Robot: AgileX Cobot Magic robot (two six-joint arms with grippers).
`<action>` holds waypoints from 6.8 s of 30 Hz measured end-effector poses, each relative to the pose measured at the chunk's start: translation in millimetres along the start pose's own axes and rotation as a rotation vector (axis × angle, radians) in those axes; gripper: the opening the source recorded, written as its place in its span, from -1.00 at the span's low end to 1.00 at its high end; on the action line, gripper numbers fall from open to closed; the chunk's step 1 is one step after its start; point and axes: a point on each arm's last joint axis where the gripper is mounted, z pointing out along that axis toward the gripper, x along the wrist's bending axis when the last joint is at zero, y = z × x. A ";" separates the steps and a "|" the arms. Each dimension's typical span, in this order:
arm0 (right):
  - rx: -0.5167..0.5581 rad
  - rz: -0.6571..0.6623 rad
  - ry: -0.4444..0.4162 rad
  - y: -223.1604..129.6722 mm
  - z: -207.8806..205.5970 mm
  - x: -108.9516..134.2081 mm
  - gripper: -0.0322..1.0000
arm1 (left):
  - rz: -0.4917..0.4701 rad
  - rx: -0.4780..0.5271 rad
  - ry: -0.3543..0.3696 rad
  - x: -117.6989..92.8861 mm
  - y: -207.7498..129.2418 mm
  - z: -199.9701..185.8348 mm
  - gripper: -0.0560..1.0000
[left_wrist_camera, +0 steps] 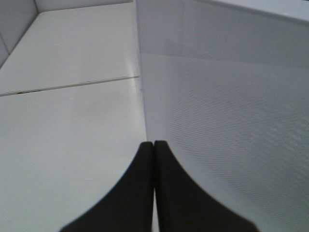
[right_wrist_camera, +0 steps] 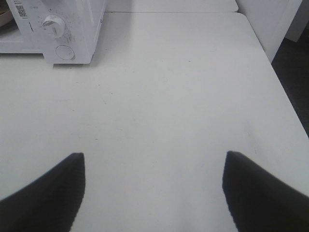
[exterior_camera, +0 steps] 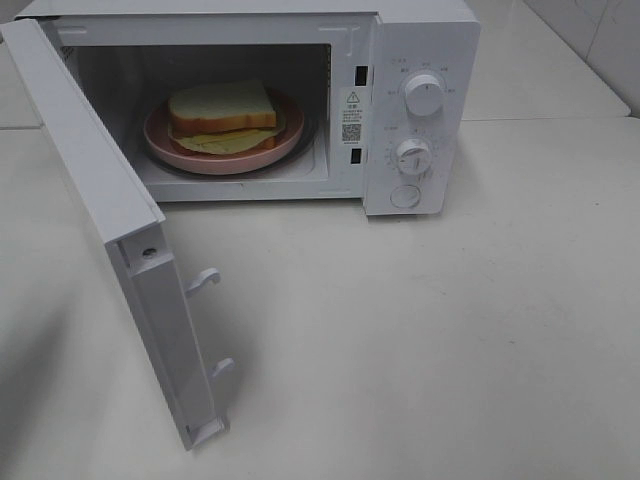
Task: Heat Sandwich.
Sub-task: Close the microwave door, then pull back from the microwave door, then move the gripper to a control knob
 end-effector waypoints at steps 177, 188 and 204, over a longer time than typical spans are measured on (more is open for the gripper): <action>0.000 0.000 0.001 0.0 0.0 0.1 0.53 | 0.182 0.934 -0.442 -144.7 63.7 65.4 0.95; 0.000 0.000 0.001 0.0 0.0 0.1 0.53 | -0.041 1.059 -0.241 -50.6 75.5 65.5 0.95; 0.000 0.000 0.001 0.0 0.0 0.1 0.53 | -0.269 1.029 -0.019 24.0 78.3 3.0 0.95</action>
